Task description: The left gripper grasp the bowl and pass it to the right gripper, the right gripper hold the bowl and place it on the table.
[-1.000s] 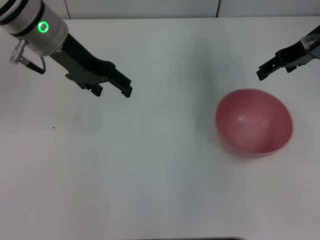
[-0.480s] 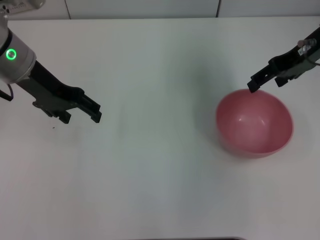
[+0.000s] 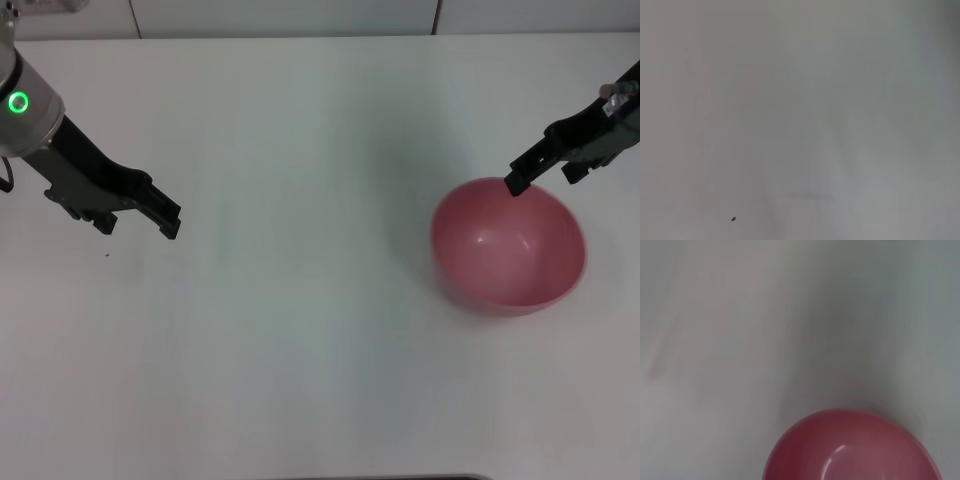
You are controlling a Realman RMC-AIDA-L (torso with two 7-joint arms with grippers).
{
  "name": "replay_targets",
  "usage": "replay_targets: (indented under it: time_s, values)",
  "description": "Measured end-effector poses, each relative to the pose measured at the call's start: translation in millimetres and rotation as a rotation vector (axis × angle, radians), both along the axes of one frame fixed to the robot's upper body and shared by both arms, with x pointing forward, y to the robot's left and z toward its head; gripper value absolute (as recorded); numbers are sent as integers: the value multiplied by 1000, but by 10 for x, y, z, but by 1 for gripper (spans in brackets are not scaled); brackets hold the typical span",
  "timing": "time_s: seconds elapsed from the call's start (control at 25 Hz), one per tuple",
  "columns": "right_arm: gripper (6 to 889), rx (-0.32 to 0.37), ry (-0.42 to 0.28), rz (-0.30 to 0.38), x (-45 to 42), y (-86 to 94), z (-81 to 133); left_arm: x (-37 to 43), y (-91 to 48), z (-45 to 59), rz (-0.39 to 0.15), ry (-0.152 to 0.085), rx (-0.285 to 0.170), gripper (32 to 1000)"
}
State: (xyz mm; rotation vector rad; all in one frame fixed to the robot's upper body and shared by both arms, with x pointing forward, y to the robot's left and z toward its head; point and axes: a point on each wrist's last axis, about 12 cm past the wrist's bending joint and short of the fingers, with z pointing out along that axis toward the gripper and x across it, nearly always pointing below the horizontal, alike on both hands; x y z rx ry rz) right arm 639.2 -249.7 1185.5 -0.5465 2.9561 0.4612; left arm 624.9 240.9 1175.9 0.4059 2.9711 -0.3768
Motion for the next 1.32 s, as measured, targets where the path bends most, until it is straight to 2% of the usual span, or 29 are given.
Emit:
replay_targets:
  time_s: [0.24,0.52,1.32]
  values:
    - [882,-46,15,-19,-9,-68,-36,35,-4,43,-4,-19,6,883]
    - [881,-56,12,-23,-3,-87,-37,42,-8,50,-14,-26,8,883]
    - [881,-57,-16,-21,30,-80,-32,23,-12,18,-18,-20,5,883]
